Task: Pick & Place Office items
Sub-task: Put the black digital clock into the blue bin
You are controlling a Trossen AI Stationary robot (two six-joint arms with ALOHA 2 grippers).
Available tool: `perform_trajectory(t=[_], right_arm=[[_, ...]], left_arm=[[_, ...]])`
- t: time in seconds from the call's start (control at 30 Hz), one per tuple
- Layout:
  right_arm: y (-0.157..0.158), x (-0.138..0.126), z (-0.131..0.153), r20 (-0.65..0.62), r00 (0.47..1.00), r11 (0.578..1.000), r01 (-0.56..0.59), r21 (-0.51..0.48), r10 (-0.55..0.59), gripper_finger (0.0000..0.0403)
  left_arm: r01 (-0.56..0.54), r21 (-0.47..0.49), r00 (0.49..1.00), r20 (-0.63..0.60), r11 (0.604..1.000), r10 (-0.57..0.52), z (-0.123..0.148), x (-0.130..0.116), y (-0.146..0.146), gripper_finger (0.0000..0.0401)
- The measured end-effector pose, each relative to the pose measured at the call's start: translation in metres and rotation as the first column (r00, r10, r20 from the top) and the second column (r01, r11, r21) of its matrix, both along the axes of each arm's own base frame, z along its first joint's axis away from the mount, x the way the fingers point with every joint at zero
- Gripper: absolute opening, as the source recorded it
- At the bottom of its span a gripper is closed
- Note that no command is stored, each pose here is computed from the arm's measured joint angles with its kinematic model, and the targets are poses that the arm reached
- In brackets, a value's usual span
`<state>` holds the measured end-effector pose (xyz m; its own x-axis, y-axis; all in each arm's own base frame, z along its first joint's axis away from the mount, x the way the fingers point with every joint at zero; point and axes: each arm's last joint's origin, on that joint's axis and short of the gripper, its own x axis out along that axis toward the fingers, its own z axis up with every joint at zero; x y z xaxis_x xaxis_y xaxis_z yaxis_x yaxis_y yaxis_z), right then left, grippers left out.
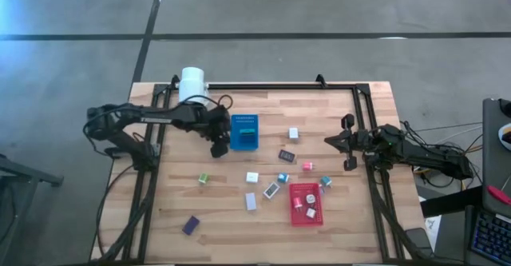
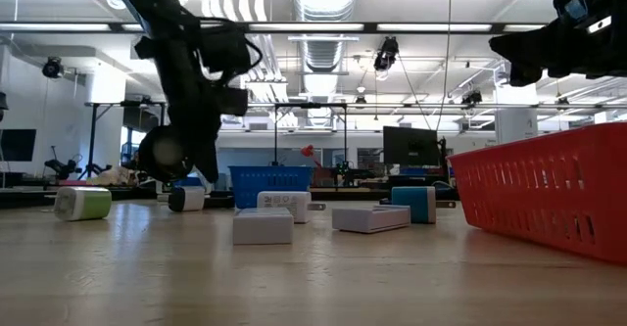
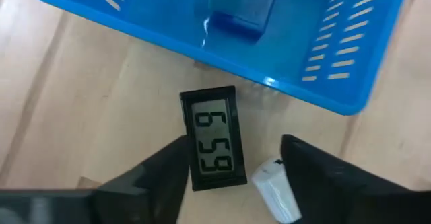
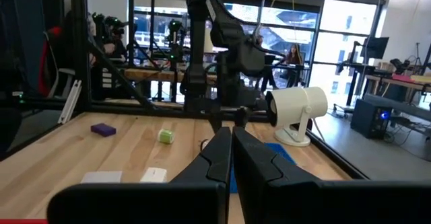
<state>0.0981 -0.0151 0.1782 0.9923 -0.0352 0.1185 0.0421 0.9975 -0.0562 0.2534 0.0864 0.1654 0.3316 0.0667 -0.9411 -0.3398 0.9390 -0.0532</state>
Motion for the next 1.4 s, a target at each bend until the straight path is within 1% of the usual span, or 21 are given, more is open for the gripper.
perform_trajectory(t=[0.1,0.2,0.33,0.43,0.7,0.87,0.93,1.0,1.07,1.2,1.23,1.4], right_arm=[[0.000,0.000,0.000,0.000,1.000,1.000,0.000,0.000,0.000,0.0008],[0.000,0.000,0.000,0.000,1.000,1.000,0.000,0.000,0.000,0.0008],[0.000,0.000,0.000,0.000,1.000,1.000,0.000,0.001,0.000,0.0008],[0.000,0.000,0.000,0.000,1.000,1.000,0.000,0.001,0.000,0.0008],[0.000,0.000,0.000,-0.005,1.000,1.000,-0.001,0.009,0.001,0.0008],[0.000,0.000,-0.001,-0.007,1.000,1.000,-0.001,0.009,0.001,0.0008],[0.000,0.000,-0.001,-0.007,1.000,1.000,-0.001,0.009,0.001,0.0008],[0.000,0.000,-0.001,-0.007,1.000,1.000,-0.001,0.009,0.001,0.0008],[0.000,0.000,-0.001,-0.007,1.000,1.000,-0.001,0.007,0.001,0.0008],[0.000,0.000,-0.001,-0.007,1.000,1.000,-0.001,0.006,0.001,0.0008],[0.000,0.000,-0.001,-0.007,1.000,1.000,-0.001,0.006,0.001,0.0008],[0.000,0.000,-0.001,-0.007,1.000,1.000,-0.001,0.006,0.001,0.0008]], left_arm=[[0.008,0.002,1.000,-0.027,1.000,-0.008,-0.010,0.004,0.002,0.0280],[0.014,0.028,0.999,-0.046,1.000,-0.013,-0.015,0.009,0.004,0.0293],[0.019,0.079,0.995,-0.094,0.997,-0.012,-0.023,0.011,0.007,0.0293],[0.024,0.094,0.994,-0.104,0.995,-0.015,-0.027,0.013,0.008,0.0292],[0.039,0.077,0.990,-0.136,0.996,-0.028,-0.040,0.015,0.012,0.0290],[0.045,0.075,0.990,-0.139,0.996,-0.034,-0.041,0.015,0.013,0.0288],[0.045,0.076,0.990,-0.136,0.996,-0.034,-0.041,0.015,0.013,0.0279],[0.050,0.078,0.990,-0.135,0.996,-0.039,-0.040,0.015,0.013,0.0259],[0.057,0.074,0.990,-0.136,0.996,-0.047,-0.040,0.014,0.013,0.0227],[0.079,0.047,0.989,-0.125,0.996,-0.073,-0.040,0.014,0.012,0.0147],[0.082,0.052,0.990,-0.122,0.995,-0.075,-0.039,0.014,0.012,0.0136],[0.081,0.062,0.991,-0.115,0.995,-0.074,-0.032,0.011,0.011,0.0136]])
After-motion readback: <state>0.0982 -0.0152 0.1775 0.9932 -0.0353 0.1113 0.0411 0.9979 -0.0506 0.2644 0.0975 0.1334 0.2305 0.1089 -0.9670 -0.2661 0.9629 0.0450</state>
